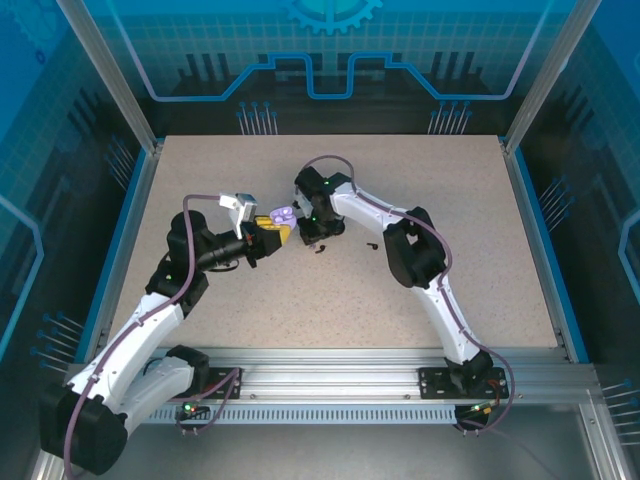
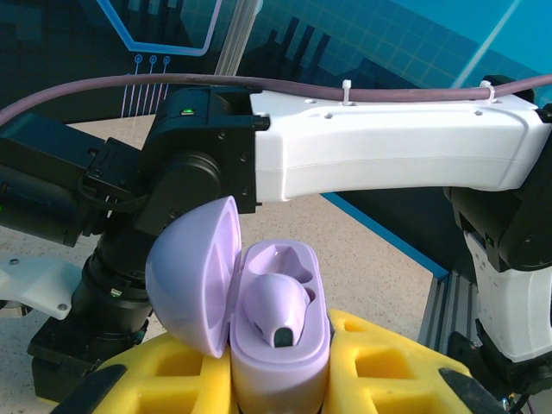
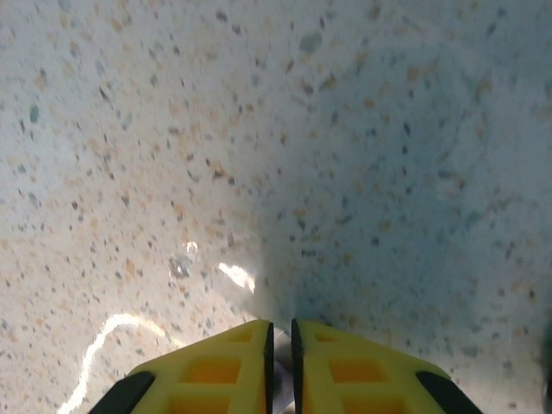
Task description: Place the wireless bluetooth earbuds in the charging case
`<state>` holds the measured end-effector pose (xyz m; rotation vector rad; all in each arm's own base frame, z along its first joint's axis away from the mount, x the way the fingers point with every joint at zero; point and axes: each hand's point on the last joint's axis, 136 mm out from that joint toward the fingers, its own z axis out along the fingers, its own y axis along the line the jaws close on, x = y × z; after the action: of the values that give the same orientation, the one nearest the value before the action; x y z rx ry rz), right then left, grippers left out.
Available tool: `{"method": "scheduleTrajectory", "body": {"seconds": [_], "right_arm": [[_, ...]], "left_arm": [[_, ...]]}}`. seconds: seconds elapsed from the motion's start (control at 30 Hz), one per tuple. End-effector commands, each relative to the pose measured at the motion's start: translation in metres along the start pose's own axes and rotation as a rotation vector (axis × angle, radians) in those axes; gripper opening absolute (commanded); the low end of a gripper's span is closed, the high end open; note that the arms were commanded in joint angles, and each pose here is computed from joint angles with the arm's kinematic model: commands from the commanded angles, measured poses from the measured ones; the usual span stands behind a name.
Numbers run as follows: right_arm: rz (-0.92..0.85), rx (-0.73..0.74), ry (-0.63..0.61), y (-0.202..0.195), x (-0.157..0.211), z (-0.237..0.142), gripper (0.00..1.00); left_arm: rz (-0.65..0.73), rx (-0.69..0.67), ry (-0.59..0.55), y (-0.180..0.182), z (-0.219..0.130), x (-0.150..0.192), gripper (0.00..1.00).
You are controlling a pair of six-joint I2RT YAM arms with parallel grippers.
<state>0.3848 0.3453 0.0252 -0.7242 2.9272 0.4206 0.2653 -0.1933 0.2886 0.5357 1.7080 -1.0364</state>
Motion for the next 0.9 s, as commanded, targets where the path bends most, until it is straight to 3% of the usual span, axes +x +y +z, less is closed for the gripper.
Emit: {"method": "scheduleTrajectory", "body": {"seconds": [0.0,0.23,0.63,0.87], "right_arm": [[-0.012,-0.022,-0.012,0.016,0.007,-0.025,0.18],[-0.035,-0.006,-0.088,0.018,-0.002,-0.054,0.21],[-0.039,0.009,-0.015,0.012,-0.007,-0.022,0.39],[-0.037,0.038,0.02,0.005,-0.006,-0.008,0.43]], "left_arm": [[0.004,-0.005,-0.026,0.0,-0.004,-0.005,0.09],[0.003,-0.002,-0.031,0.0,-0.004,-0.005,0.09],[0.007,-0.006,-0.032,0.0,-0.004,-0.006,0.09],[0.008,-0.006,-0.034,0.0,-0.004,-0.007,0.09]]}}
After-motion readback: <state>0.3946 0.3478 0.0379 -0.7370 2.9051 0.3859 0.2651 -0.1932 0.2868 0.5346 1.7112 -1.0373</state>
